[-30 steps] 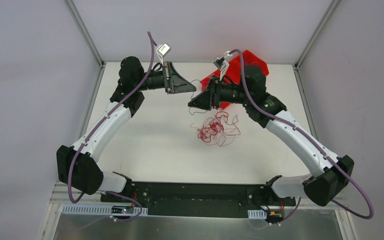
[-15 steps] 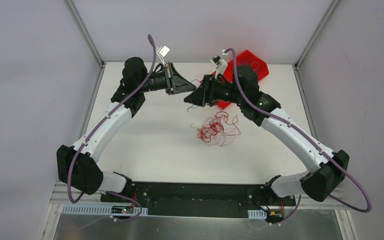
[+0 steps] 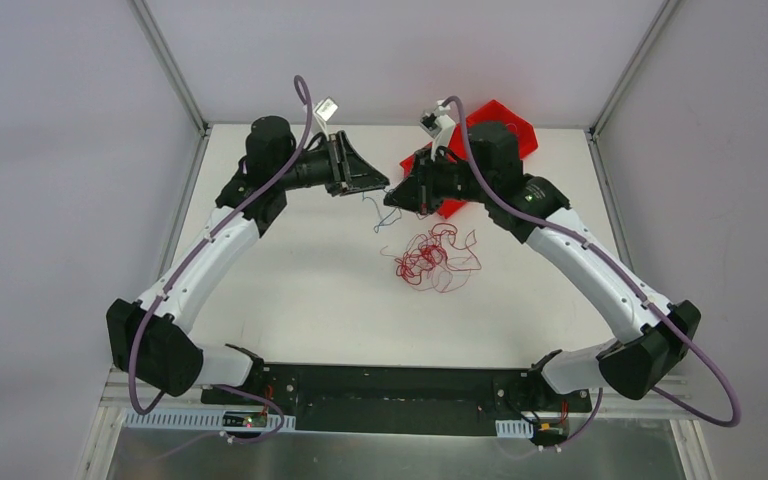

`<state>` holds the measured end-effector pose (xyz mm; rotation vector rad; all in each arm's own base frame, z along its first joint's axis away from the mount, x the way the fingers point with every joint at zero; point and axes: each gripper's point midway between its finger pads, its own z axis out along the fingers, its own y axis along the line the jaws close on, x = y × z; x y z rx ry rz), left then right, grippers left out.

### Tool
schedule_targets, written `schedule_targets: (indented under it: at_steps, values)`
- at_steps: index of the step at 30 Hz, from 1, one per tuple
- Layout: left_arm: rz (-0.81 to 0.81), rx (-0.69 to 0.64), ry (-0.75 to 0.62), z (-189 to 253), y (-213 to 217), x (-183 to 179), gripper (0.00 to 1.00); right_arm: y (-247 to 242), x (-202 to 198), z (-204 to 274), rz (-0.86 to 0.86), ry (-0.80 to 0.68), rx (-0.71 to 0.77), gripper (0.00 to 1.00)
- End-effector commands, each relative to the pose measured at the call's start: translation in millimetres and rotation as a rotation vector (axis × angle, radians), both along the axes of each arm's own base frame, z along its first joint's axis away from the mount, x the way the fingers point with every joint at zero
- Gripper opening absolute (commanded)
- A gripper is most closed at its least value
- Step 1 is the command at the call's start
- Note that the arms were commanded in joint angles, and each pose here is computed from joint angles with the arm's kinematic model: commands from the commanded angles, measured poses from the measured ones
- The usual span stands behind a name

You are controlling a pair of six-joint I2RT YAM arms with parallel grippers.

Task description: Untangle the cables

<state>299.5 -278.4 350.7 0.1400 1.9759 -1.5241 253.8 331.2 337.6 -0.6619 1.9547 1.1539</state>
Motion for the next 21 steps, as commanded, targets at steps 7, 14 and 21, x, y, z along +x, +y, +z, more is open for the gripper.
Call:
schedule_targets:
  at_steps: [7,14,21]
  values:
    - [-0.219,0.052,-0.343,33,32,-60,0.92,-24,-56,26,0.354,0.042,0.084,0.00]
    - [-0.407,0.295,-0.942,18,48,-98,0.99,-32,-106,19,0.603,0.126,0.084,0.00]
    - [-0.636,0.329,-1.220,2,22,-139,0.96,-36,-160,12,0.805,0.102,0.044,0.00]
